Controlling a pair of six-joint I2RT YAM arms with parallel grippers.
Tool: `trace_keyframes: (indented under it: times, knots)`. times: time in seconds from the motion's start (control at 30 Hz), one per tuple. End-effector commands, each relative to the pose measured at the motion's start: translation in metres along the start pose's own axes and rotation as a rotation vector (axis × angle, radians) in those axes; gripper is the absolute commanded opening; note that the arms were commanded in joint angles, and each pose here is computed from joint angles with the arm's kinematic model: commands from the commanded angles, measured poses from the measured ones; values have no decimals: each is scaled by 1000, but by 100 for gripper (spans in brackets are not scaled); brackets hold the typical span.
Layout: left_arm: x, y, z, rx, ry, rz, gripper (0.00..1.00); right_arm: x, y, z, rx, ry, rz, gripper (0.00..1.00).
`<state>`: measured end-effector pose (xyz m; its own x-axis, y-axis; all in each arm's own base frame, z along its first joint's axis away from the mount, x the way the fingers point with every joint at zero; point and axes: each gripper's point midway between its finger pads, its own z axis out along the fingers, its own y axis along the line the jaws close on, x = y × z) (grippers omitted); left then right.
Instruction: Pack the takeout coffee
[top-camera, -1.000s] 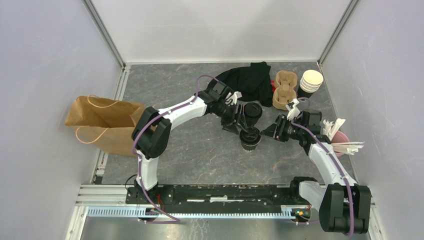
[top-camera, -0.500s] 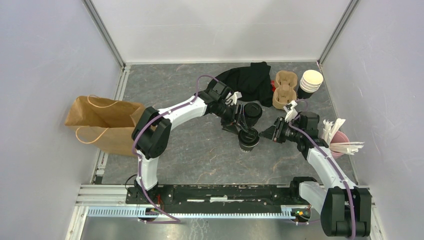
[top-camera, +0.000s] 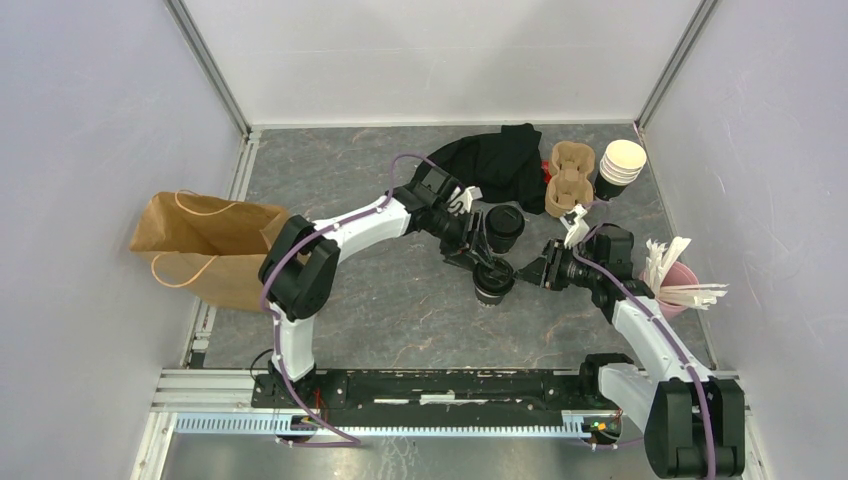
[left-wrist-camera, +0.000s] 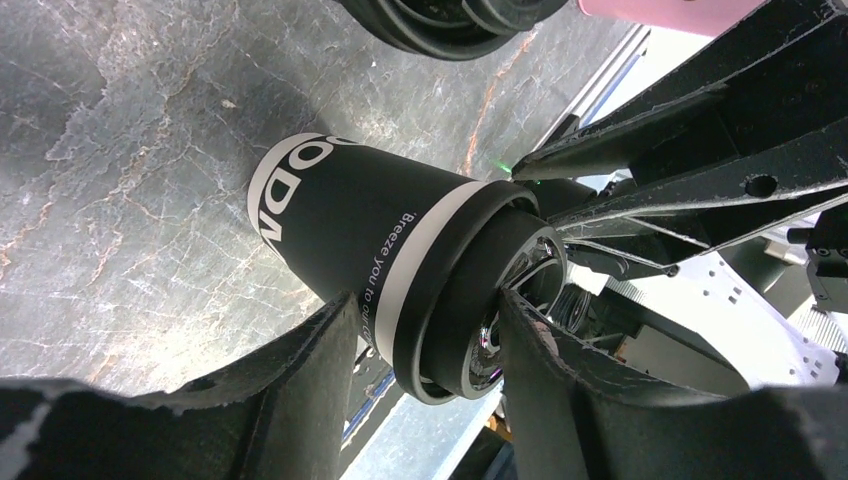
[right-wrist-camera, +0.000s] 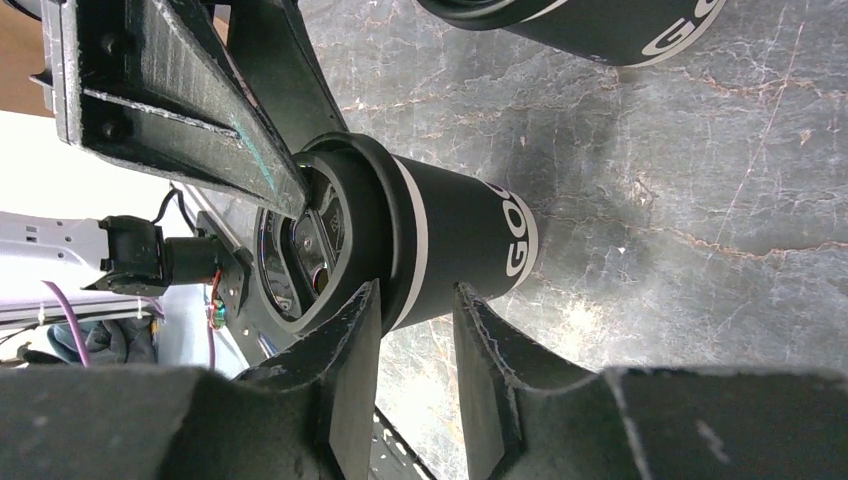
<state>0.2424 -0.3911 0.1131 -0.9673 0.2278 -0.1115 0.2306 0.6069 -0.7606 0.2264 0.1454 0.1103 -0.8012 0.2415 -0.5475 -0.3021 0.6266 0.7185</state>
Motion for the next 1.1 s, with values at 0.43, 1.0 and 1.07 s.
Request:
trace_keyframes:
  times: [0.43,1.0,1.07]
  knots:
    - [-1,-14,-48,-22,-108,92,95,-17,16,-9,15,17,-22,45]
    - [15,13,-35,-49,-18,-17,52,-15,15,-6,9,29,-13,45]
    - [14,13,-33,-43,-14,-19,51,-15,15,-6,7,31,-13,44]
